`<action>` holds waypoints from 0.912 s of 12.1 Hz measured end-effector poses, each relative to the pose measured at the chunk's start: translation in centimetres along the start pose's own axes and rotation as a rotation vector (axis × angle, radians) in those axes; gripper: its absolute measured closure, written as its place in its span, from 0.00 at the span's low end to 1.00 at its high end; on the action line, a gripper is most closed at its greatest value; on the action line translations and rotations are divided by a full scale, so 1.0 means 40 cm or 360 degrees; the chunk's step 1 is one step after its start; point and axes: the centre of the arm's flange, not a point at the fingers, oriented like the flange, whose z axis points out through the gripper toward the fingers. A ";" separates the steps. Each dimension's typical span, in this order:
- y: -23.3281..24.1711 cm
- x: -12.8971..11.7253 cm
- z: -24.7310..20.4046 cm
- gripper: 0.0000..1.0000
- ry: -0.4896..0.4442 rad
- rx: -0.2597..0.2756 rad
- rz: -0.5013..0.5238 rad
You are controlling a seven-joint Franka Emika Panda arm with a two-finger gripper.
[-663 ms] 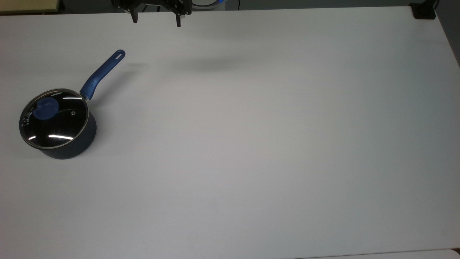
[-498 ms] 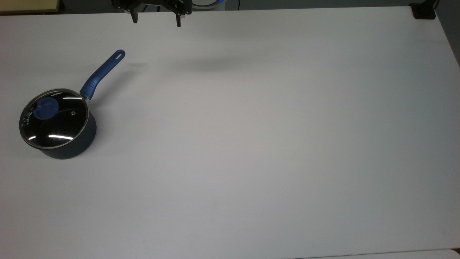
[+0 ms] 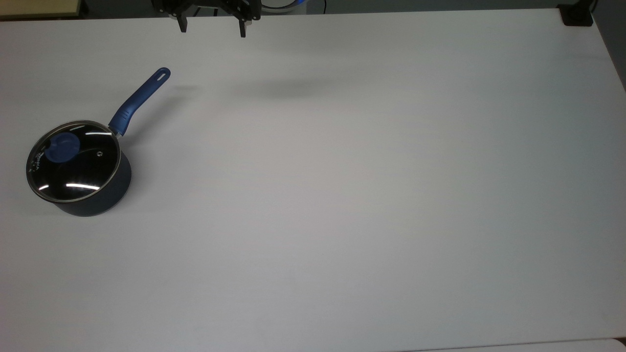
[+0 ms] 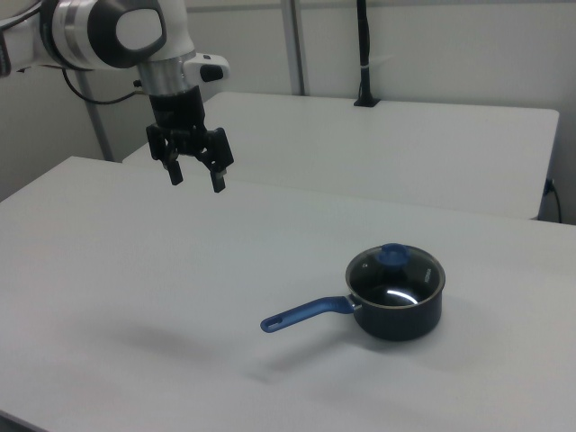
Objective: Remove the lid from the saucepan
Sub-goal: 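Move the gripper toward the saucepan lid's blue knob, then lower the open gripper over the blue knob of the glass lid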
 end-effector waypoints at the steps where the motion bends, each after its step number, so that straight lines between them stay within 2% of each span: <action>1: 0.000 0.008 0.000 0.00 0.0030 -0.0001 0.0000; 4: 0.068 0.046 0.024 0.00 0.0115 -0.0007 0.0074; 8: 0.301 0.108 0.099 0.00 0.0219 -0.0034 0.0297; 11: 0.447 0.146 0.171 0.00 0.0197 -0.0032 0.0250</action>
